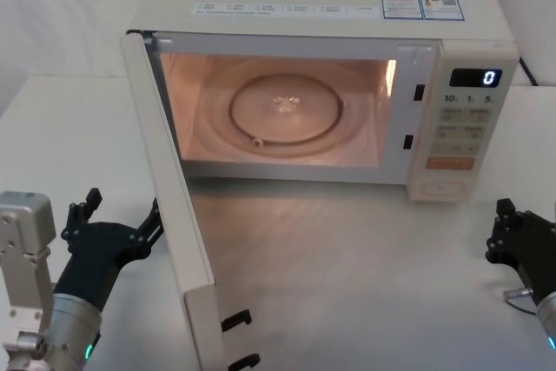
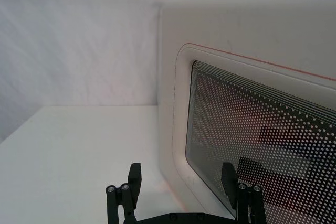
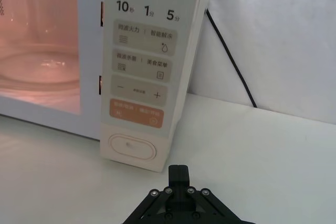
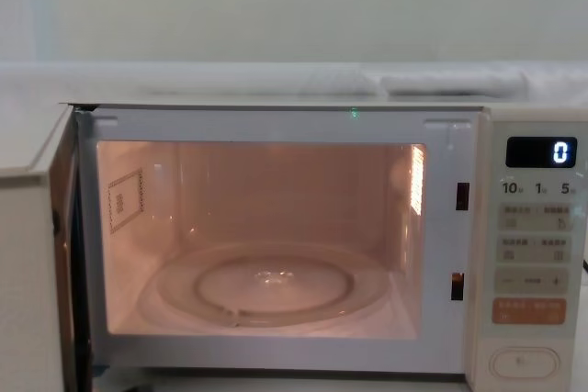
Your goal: Press the button to open the microwave door with one hand; close the microwave door with the other hand.
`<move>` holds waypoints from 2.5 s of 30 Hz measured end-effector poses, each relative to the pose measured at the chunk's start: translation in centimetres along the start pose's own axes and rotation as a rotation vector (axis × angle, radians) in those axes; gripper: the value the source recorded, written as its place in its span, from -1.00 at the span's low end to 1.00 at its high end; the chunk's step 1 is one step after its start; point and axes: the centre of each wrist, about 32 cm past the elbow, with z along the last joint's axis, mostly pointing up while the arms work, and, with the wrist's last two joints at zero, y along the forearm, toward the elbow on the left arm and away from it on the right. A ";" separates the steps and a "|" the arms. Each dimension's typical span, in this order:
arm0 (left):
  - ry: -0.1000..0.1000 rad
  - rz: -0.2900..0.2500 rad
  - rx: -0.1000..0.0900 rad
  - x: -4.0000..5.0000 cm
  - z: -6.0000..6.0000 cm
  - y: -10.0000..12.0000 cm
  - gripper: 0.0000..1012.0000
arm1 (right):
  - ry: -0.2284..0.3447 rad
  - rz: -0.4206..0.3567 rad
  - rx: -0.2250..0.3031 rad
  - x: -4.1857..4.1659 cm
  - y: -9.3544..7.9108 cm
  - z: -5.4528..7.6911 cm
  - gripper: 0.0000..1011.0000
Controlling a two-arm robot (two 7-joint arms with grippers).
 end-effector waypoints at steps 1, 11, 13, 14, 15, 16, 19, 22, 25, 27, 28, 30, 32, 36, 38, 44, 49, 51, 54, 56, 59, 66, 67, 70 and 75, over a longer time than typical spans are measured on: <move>0.000 0.000 0.000 0.00 0.0 0.0 0.98 | -0.008 0.006 -0.001 0.21 0.0 0.0 -1.00; 0.000 0.000 0.000 0.00 0.0 0.0 0.98 | -0.058 0.078 -0.007 0.94 0.2 0.0 -1.00; 0.000 0.000 0.000 0.00 0.0 0.0 0.98 | -0.057 0.077 -0.007 0.92 0.2 0.0 -1.00; 0.000 0.000 0.000 0.00 0.0 0.0 0.98 | -0.056 0.076 -0.007 0.92 0.2 0.0 -1.00; 0.000 0.000 0.000 0.00 0.0 0.0 0.98 | -0.056 0.076 -0.007 0.92 0.2 0.0 -1.00; 0.000 0.000 0.000 0.00 0.0 0.0 0.98 | -0.056 0.075 -0.007 0.92 0.2 0.0 -1.00; 0.000 0.000 0.000 0.00 0.0 0.0 0.98 | -0.055 0.073 -0.008 0.92 0.2 0.0 -1.00; 0.000 0.000 0.000 0.00 0.0 0.0 0.98 | -0.054 0.071 -0.008 0.92 0.2 0.0 -1.00; 0.000 0.000 0.000 0.00 0.0 0.0 0.98 | -0.054 0.069 -0.008 0.91 0.2 0.0 -0.98; 0.000 0.000 0.000 0.00 0.0 0.0 0.98 | -0.053 0.068 -0.008 0.90 0.2 0.0 -0.88; 0.000 0.000 0.000 0.00 0.0 0.0 0.98 | -0.053 0.068 -0.008 0.90 0.2 0.0 -0.83; 0.000 0.000 0.000 0.00 0.0 0.0 0.98 | -0.053 0.067 -0.008 0.90 0.1 0.0 -0.70; 0.000 0.000 0.000 0.00 0.0 0.0 0.98 | -0.053 0.066 -0.008 0.90 0.1 0.0 -0.65; 0.000 0.000 0.000 0.00 0.0 0.0 0.98 | -0.053 0.066 -0.008 0.91 0.1 0.0 -0.41; 0.000 0.000 0.000 0.00 0.0 0.0 0.98 | -0.053 0.065 -0.007 0.91 0.1 0.0 -0.29; 0.000 0.000 0.000 0.00 0.0 0.0 0.98 | -0.053 0.064 -0.007 0.91 0.1 0.0 0.12; 0.000 0.000 0.000 0.00 0.0 0.0 0.98 | -0.053 0.064 -0.007 0.90 0.1 0.0 0.42; 0.000 0.000 0.000 0.00 0.0 0.0 0.98 | -0.053 0.063 -0.007 0.90 0.1 0.0 0.61; 0.000 0.000 0.000 0.00 0.0 0.0 0.98 | -0.053 0.063 -0.007 0.89 0.1 0.0 0.72; 0.000 0.000 0.000 0.00 0.0 0.0 0.98 | -0.053 0.063 -0.007 0.90 0.1 0.0 0.85; 0.000 0.000 0.000 0.00 0.0 0.0 0.98 | -0.053 0.063 -0.007 0.90 0.1 0.0 0.97; 0.000 0.000 0.000 0.00 0.0 0.0 0.98 | -0.053 0.063 -0.007 0.90 0.1 0.0 0.98; 0.000 0.000 0.000 0.00 0.0 0.0 0.98 | -0.053 0.063 -0.007 0.90 0.1 0.0 0.98; 0.000 0.000 0.000 0.00 0.0 0.0 0.98 | -0.053 0.063 -0.007 0.90 0.1 0.0 0.98; 0.000 0.000 0.000 0.00 0.0 0.0 0.98 | -0.053 0.063 -0.007 0.90 0.1 0.0 0.98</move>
